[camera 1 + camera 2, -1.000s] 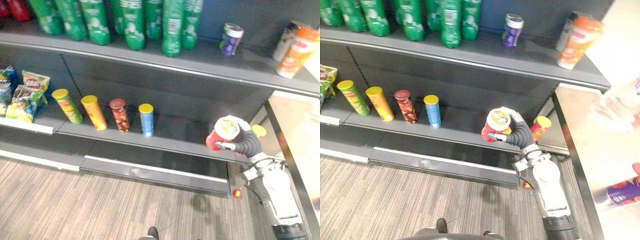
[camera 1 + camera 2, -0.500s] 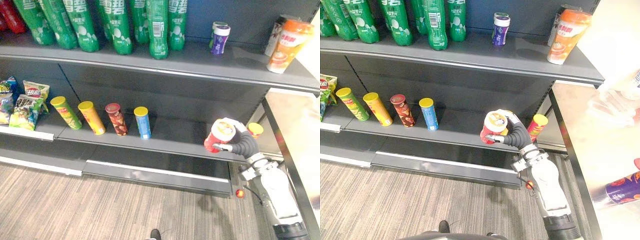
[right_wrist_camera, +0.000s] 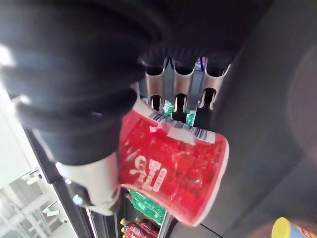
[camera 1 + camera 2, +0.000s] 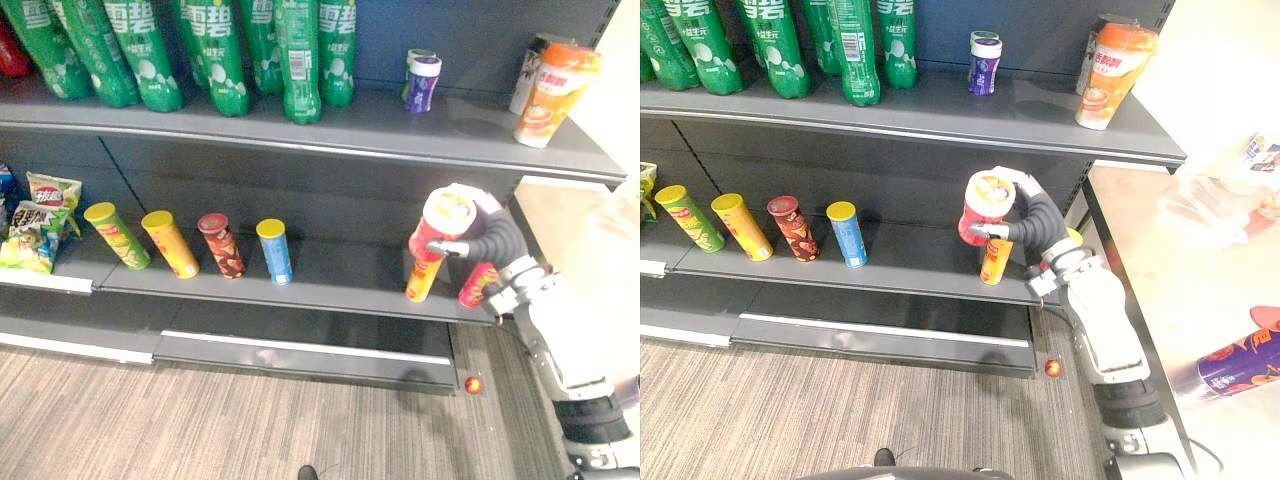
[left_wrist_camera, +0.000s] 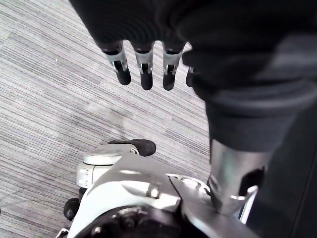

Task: Put the gum and the chips on the shelf.

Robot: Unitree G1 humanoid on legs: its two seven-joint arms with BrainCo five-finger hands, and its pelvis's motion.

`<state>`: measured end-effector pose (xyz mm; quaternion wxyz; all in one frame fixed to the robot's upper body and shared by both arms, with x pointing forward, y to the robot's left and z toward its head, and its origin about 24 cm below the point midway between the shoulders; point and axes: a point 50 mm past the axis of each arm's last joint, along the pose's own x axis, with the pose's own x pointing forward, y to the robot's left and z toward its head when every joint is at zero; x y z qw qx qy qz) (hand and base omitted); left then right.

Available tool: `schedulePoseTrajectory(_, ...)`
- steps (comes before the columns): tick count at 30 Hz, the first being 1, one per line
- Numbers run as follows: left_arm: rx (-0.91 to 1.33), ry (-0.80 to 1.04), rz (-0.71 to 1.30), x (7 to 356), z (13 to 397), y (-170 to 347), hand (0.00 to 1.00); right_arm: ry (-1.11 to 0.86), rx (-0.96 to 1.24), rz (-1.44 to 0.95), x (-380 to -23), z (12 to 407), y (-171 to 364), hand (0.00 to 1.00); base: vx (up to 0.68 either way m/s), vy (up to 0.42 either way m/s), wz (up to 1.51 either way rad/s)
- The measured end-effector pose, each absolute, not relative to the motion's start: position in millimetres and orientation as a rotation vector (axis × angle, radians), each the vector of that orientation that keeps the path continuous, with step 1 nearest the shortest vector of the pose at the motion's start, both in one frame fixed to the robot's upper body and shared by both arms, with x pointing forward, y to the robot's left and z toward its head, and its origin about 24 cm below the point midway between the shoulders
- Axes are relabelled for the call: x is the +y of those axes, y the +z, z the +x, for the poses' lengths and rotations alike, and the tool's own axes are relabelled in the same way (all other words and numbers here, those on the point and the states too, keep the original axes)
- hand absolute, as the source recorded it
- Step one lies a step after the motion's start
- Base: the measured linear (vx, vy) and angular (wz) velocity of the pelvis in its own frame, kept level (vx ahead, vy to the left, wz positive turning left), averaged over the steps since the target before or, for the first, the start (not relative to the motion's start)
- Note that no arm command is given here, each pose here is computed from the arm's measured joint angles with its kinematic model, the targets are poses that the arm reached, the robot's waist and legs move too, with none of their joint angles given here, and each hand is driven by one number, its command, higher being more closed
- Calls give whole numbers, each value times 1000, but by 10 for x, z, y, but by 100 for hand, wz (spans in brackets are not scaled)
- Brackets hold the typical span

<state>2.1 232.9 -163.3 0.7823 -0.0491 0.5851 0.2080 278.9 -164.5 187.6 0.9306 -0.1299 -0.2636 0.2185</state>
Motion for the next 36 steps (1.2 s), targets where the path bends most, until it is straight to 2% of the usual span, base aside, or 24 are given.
schedulePoseTrajectory(7,1263,444,-108,2330,22,-1633,0,452,-549,-256,-1643,3006,2184,100,-5,7,7)
schedulePoseTrajectory(17,1250,417,-96,2337,116,-1618,0,303,-464,-284,-1773,3506,2451,100,-2,1,17)
schedulePoseTrajectory(36,1237,402,-93,2321,208,-1600,0,129,-406,-349,-1922,3852,2959,100,15,-6,8)
